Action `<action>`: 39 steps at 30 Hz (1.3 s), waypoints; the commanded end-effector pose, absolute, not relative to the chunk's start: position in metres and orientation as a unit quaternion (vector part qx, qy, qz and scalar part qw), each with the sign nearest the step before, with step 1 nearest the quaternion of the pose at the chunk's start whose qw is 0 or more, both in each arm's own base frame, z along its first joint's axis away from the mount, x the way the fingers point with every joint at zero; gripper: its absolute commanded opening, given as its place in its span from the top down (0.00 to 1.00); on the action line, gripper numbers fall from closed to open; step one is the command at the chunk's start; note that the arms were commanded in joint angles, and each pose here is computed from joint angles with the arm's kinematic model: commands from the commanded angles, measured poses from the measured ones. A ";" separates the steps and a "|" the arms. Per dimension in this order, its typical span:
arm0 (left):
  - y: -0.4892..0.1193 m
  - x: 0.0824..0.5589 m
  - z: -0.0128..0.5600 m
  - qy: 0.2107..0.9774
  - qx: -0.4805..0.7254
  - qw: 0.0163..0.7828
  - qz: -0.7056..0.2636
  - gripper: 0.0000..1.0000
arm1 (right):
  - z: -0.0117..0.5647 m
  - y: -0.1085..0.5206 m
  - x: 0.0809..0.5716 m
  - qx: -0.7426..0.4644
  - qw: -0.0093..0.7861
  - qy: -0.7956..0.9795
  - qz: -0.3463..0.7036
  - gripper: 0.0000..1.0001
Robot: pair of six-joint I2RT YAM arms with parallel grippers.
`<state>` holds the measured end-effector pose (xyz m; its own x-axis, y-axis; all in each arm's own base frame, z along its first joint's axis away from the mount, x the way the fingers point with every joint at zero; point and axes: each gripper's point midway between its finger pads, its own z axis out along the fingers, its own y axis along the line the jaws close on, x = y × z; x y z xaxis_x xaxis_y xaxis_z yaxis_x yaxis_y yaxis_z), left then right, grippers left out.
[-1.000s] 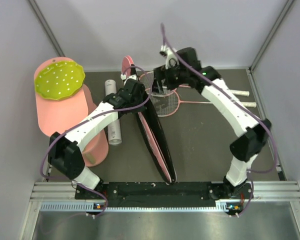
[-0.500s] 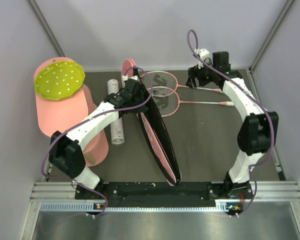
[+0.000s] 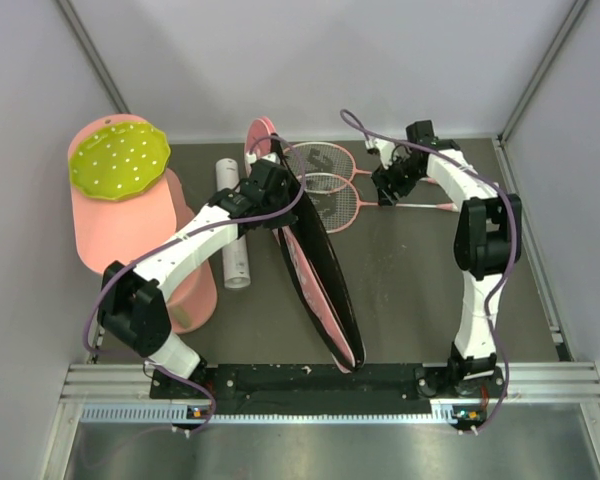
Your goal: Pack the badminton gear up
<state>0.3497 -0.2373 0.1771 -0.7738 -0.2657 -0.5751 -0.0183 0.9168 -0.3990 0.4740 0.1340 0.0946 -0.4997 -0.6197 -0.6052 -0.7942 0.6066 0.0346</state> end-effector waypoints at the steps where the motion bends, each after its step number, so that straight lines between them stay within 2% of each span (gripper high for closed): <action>1: -0.244 0.350 0.181 0.918 -0.065 0.331 -0.208 1.00 | 0.078 0.121 0.483 -0.444 0.262 0.847 0.129 0.37; 11: -0.253 0.351 0.176 0.920 -0.052 0.319 -0.222 1.00 | 0.039 0.123 0.489 -0.464 0.235 0.848 0.099 0.47; 17: -0.260 0.348 0.176 0.919 -0.046 0.308 -0.240 1.00 | 0.021 0.127 0.484 -0.480 0.226 0.846 0.062 0.66; 18: -0.260 0.348 0.174 0.920 -0.047 0.305 -0.241 1.00 | 0.025 0.129 0.487 -0.482 0.234 0.843 0.045 0.75; 19: -0.262 0.347 0.173 0.921 -0.047 0.302 -0.242 1.00 | 0.020 0.118 0.484 -0.480 0.224 0.848 0.005 0.79; 20: -0.263 0.347 0.173 0.921 -0.046 0.299 -0.246 1.00 | 0.026 0.125 0.493 -0.484 0.248 0.839 -0.020 0.83; 21: -0.264 0.346 0.172 0.922 -0.046 0.296 -0.246 1.00 | 0.023 0.122 0.488 -0.485 0.244 0.839 -0.037 0.93; 23: -0.265 0.345 0.173 0.922 -0.047 0.292 -0.250 1.00 | 0.050 0.120 0.495 -0.466 0.276 0.836 -0.088 1.00; 33: -0.283 0.349 0.193 0.902 -0.049 0.297 -0.308 1.00 | 0.137 0.096 0.448 -0.326 0.344 0.870 -0.137 1.00; 39: -0.283 0.363 0.195 0.894 -0.057 0.307 -0.320 1.00 | 0.190 0.097 0.412 -0.203 0.385 0.896 -0.093 1.00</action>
